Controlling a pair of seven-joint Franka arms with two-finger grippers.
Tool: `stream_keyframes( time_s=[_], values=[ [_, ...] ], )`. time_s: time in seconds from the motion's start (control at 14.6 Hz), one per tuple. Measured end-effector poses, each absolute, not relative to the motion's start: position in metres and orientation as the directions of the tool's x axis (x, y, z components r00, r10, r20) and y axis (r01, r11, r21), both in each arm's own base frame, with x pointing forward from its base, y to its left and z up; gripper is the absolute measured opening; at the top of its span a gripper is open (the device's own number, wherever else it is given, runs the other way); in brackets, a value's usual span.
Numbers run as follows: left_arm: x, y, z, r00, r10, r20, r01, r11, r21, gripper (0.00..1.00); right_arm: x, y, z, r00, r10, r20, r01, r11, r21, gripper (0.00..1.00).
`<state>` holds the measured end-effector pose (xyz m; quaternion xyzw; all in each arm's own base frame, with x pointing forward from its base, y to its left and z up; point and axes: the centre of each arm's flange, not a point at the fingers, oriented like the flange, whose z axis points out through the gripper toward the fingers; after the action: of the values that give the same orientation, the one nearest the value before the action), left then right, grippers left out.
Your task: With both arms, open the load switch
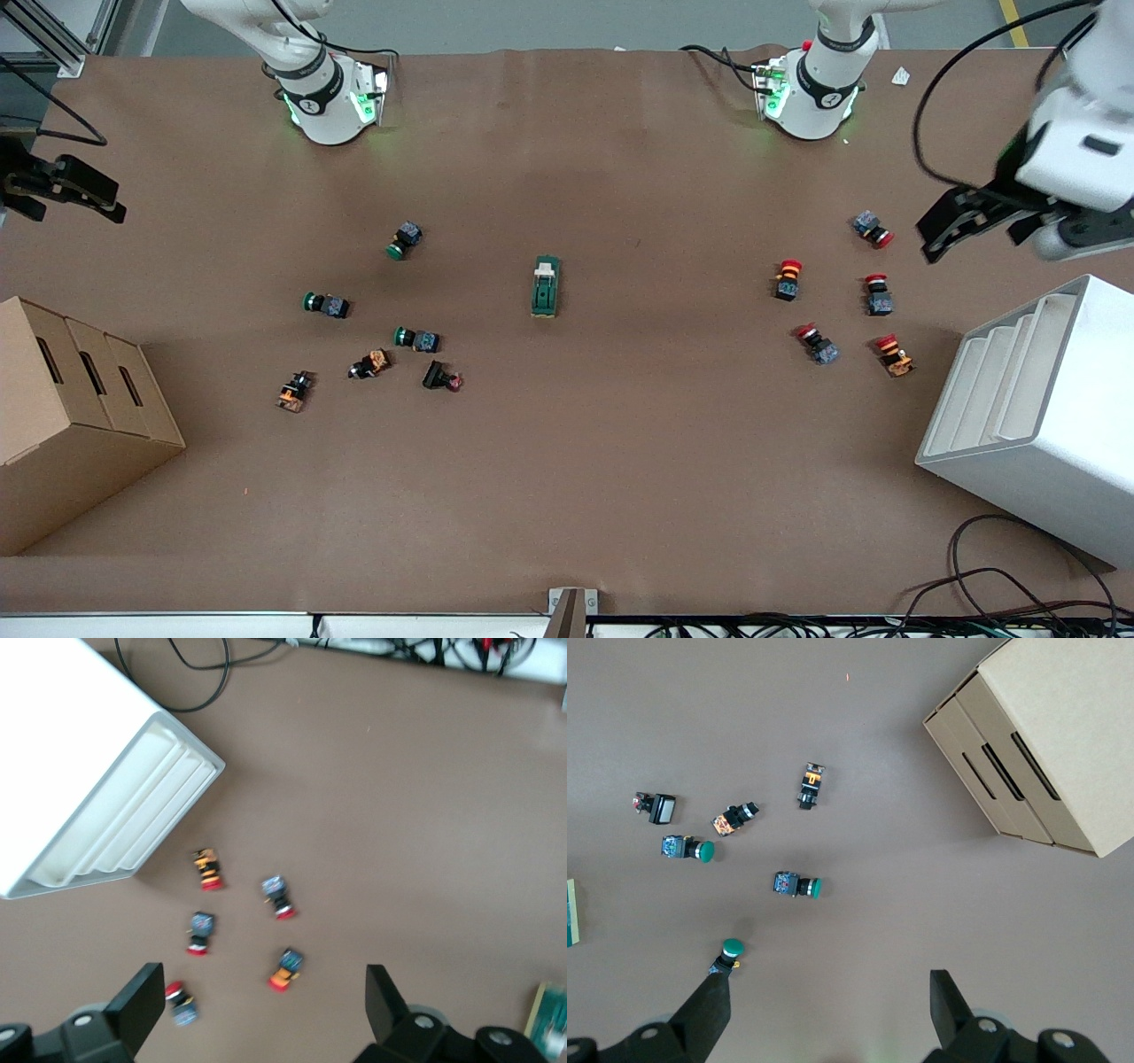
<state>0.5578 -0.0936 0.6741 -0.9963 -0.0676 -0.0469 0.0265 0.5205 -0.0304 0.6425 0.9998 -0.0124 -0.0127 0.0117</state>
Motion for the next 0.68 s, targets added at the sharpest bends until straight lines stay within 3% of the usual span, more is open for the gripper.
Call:
stream_keyframes(
  time_s=[0.27, 0.68],
  values=[
    [0.529, -0.041, 0.674, 0.998, 0.062, 0.014, 0.061, -0.998, 0.025, 1.0, 0.515, -0.03, 0.649, 0.999, -0.026, -0.024, -0.025, -0.999, 0.023, 1.0],
    [0.495, -0.061, 0.667, 1.0, -0.002, -0.012, -0.002, -1.0, 0.018, 1.0, 0.508, -0.03, 0.65, 0.998, -0.027, -0.051, -0.027, -1.0, 0.016, 1.0]
  ],
)
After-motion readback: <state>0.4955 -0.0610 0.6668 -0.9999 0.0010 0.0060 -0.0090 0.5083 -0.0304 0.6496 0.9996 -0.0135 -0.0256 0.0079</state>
